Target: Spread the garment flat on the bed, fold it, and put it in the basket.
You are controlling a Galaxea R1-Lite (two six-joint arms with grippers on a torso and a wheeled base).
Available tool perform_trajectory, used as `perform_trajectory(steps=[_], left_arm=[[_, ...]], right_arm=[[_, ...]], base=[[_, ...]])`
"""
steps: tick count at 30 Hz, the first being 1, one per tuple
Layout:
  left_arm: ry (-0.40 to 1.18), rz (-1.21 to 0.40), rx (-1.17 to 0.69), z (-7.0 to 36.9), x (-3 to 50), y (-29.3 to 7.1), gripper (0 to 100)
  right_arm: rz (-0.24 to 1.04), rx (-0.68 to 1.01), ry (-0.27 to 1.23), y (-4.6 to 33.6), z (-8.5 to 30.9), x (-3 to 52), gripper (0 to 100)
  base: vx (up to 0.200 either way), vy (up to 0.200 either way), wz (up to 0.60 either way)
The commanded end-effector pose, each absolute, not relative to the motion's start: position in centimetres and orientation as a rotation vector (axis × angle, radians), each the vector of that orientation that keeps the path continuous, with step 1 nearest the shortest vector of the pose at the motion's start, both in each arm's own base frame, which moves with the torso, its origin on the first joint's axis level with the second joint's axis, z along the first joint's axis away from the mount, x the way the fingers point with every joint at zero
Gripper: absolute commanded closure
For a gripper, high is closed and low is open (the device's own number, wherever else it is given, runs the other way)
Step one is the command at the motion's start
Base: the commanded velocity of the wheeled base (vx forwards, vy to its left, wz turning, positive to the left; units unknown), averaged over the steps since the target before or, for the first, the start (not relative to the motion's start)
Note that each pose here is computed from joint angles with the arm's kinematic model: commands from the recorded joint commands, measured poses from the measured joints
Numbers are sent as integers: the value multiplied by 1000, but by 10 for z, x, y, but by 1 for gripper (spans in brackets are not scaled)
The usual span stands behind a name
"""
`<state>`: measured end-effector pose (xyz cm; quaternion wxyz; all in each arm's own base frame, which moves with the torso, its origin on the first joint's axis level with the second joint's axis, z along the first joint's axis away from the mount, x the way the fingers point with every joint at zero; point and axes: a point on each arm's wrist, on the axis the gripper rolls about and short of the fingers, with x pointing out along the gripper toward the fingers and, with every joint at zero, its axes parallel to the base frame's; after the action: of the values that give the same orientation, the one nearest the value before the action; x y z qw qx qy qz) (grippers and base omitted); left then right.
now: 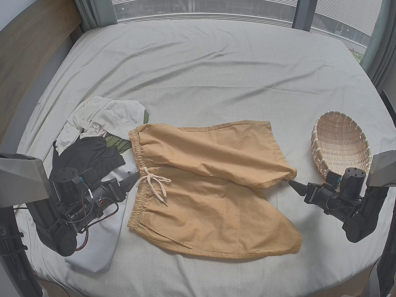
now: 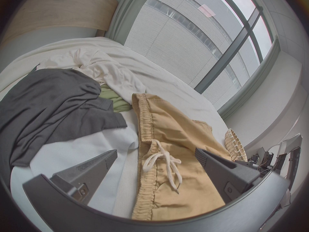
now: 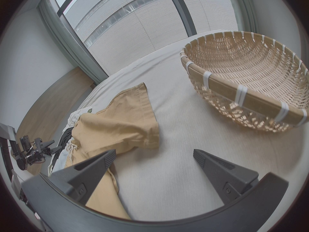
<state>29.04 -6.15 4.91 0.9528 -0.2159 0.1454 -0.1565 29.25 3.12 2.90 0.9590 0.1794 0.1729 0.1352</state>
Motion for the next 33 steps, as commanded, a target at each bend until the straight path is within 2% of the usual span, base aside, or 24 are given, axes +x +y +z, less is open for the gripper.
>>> perform_trajectory(steps=[1,15,23,33], left_arm=[[364,-315,-440,41,274,-59,0],[561,-350,-459,28,224,-51,0],[612,-367,-520,22,223,-59,0],[667,-358,-511,4,232,-65,0]], right_arm=[[290,364,376,35,32,279,0],[339,354,435,46,41,241,0],[339,353,438,47,40,241,0],[337,354,434,46,41,241,0]], base=[[0,0,0],[0,0,0],[0,0,0],[0,0,0]])
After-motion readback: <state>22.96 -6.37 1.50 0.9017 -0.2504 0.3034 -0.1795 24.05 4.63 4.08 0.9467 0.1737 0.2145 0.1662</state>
